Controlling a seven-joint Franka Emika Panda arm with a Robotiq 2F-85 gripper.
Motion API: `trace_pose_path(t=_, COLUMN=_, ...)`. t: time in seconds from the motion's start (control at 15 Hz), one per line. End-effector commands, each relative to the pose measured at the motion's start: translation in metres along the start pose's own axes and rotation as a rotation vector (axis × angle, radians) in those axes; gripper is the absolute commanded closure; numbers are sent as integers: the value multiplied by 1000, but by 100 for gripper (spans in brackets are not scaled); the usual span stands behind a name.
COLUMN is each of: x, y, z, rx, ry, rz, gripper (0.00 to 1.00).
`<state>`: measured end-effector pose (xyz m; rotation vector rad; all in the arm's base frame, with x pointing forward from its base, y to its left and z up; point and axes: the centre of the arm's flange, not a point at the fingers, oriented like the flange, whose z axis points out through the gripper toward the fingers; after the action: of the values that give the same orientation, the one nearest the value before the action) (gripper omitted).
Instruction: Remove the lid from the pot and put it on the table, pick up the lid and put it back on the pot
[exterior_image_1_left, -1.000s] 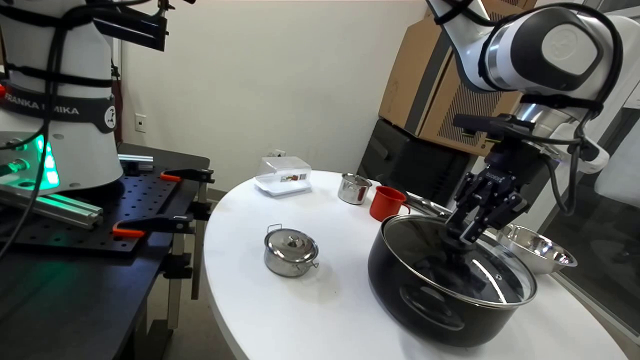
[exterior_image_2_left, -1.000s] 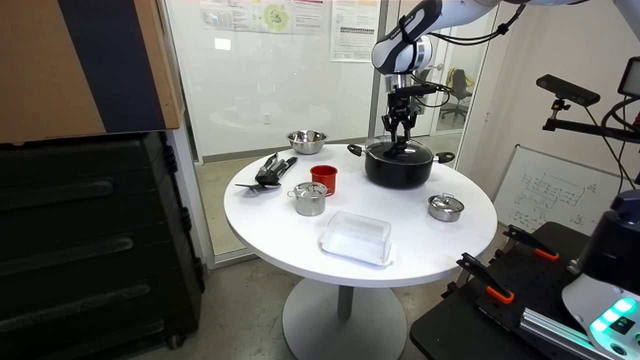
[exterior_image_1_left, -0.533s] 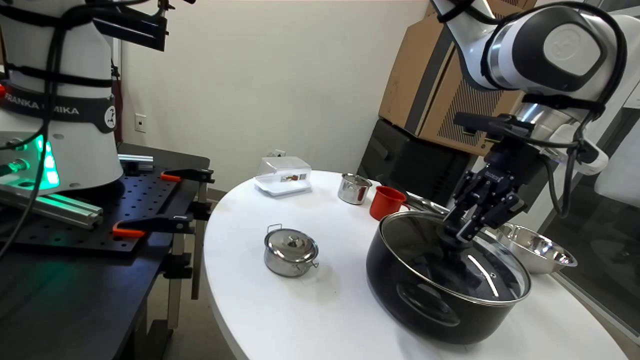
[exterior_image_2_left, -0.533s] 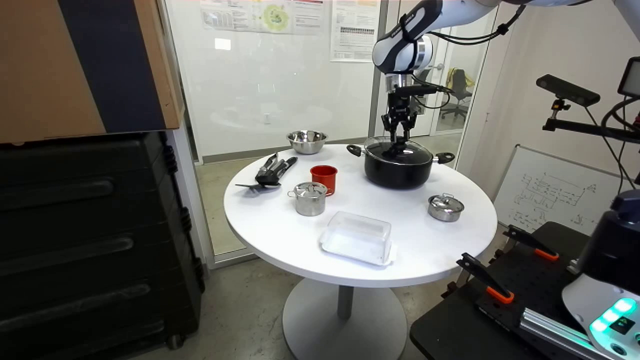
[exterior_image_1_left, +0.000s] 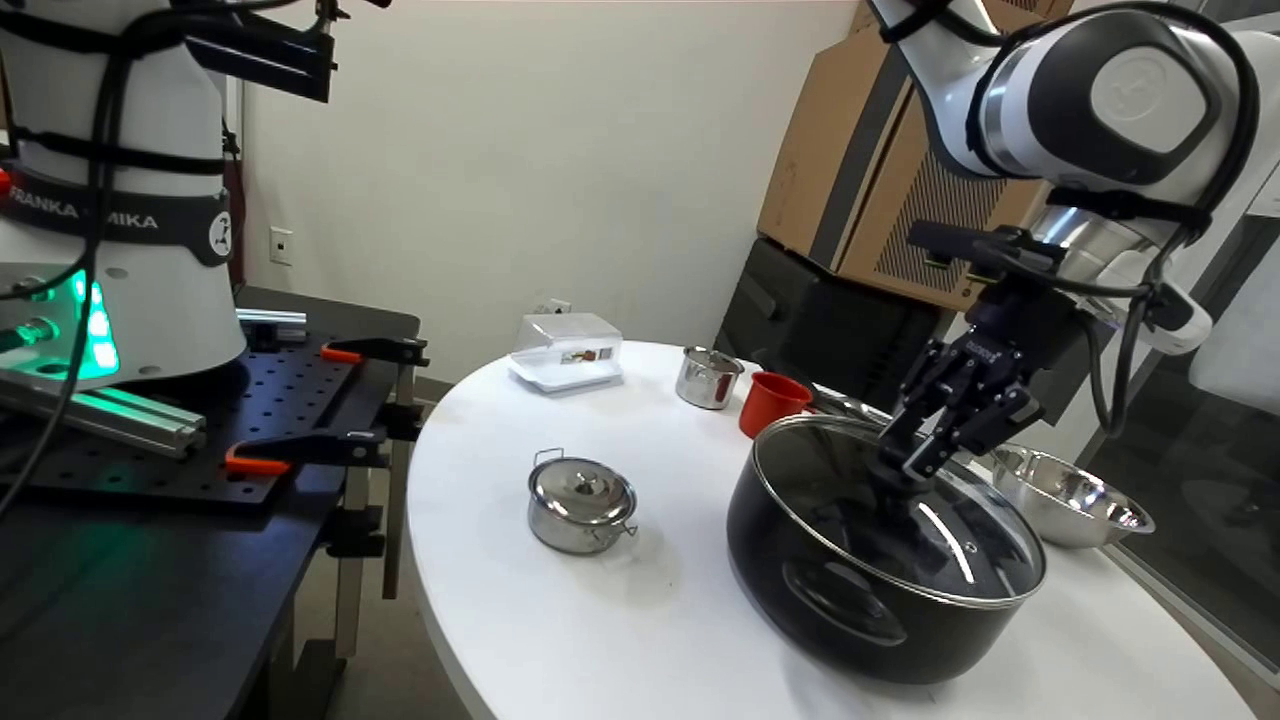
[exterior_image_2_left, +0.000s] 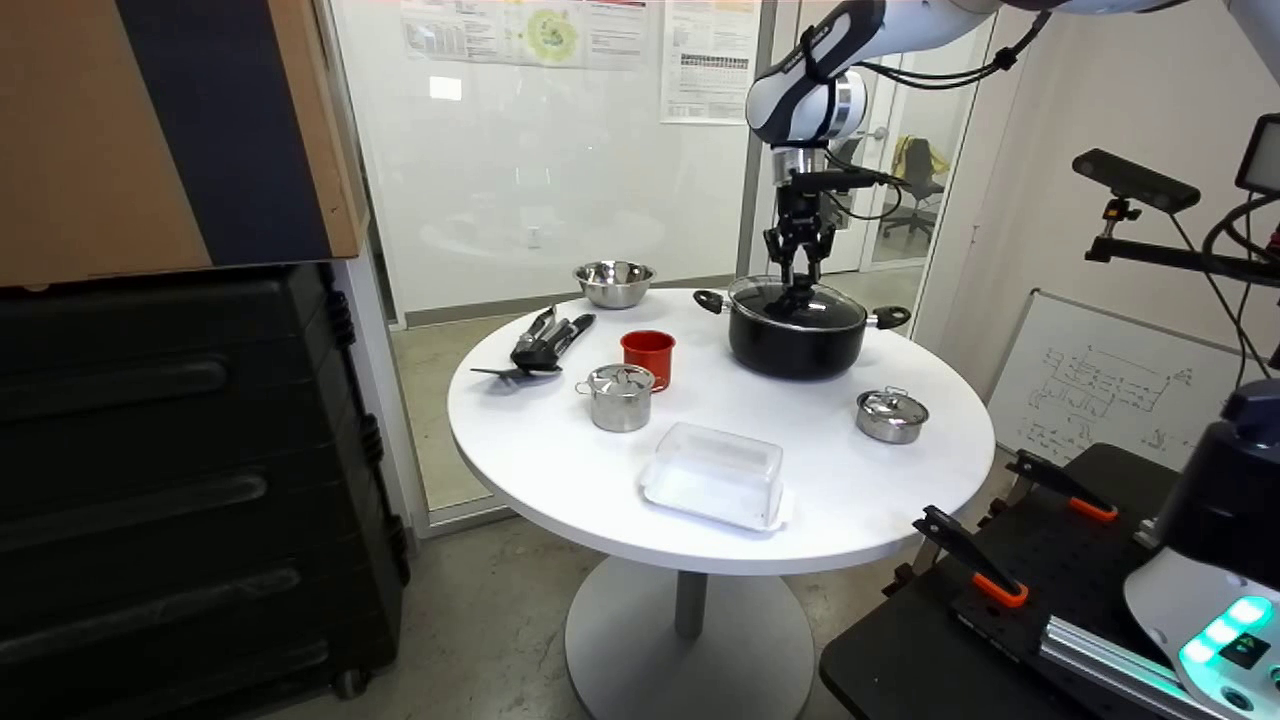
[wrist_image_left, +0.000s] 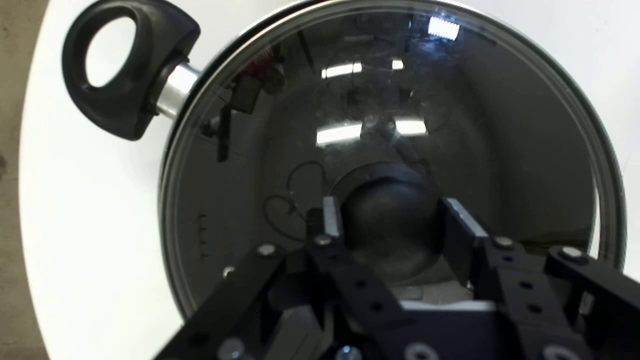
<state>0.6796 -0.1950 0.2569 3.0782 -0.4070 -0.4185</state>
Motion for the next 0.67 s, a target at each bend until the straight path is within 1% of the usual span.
trace_pose_path(t=0.0, x=5, y=0, z=-9, rx=34, ry=-62, rz=-5, gripper=75)
trace_pose_path(t=0.33, x=3, y=0, z=-10, rx=28, ry=-102, rz=-1, gripper=75)
trace_pose_path(t=0.6, x=4, y=-1, z=-10, rx=20, ry=-102, rz=5, gripper=75)
